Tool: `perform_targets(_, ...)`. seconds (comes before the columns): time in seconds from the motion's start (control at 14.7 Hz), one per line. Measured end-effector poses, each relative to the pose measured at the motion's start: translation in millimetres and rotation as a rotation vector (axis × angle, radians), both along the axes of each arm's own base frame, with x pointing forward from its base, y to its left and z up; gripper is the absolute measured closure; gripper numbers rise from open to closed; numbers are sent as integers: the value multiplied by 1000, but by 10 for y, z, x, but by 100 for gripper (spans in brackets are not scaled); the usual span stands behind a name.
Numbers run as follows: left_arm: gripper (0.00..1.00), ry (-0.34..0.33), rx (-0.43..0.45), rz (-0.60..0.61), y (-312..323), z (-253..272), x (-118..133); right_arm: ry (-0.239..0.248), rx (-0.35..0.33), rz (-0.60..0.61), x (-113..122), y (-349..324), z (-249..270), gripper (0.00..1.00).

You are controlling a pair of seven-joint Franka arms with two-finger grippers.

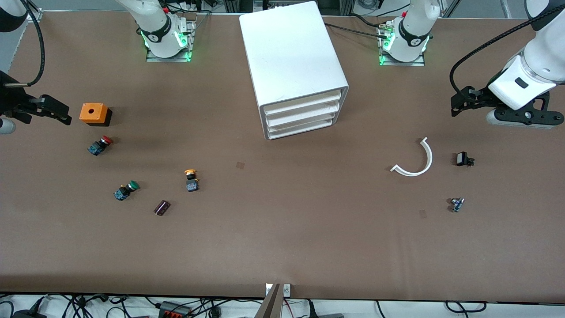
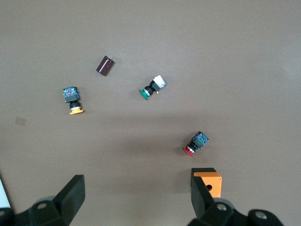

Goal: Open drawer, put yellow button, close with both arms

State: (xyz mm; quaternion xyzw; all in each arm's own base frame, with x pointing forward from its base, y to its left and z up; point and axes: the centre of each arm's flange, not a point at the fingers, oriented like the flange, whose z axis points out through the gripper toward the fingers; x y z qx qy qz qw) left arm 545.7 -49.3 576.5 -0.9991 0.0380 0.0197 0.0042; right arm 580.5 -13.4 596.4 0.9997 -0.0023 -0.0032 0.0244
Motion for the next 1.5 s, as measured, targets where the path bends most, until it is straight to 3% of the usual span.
perform_targets(0.14,0,10,1,-3,-17,-8,-13,5,0,6,-1,32,-25,0)
perform_targets(0.34,0,104,-22,-29,-196,-76,-137,10,6,34,36,205,-101,0)
perform_targets(0.61,0,344,-107,-53,-393,-258,-404,16,52,38,223,327,-412,0)
perform_targets(0.75,0,446,-191,-80,-604,-405,-461,10,52,51,373,431,-664,0)
perform_targets(0.95,0,556,-403,-90,-950,-819,-311,17,42,107,565,827,-1119,0)
perform_targets(1.16,0,554,-615,-147,-1124,-1395,3,15,34,153,692,1165,-1512,0)
perform_targets(1.29,0,520,-763,-197,-1248,-1700,149,-4,32,179,759,1350,-1709,0)
perform_targets(1.5,0,452,-993,-265,-1420,-2039,264,14,38,212,792,1637,-2079,0)
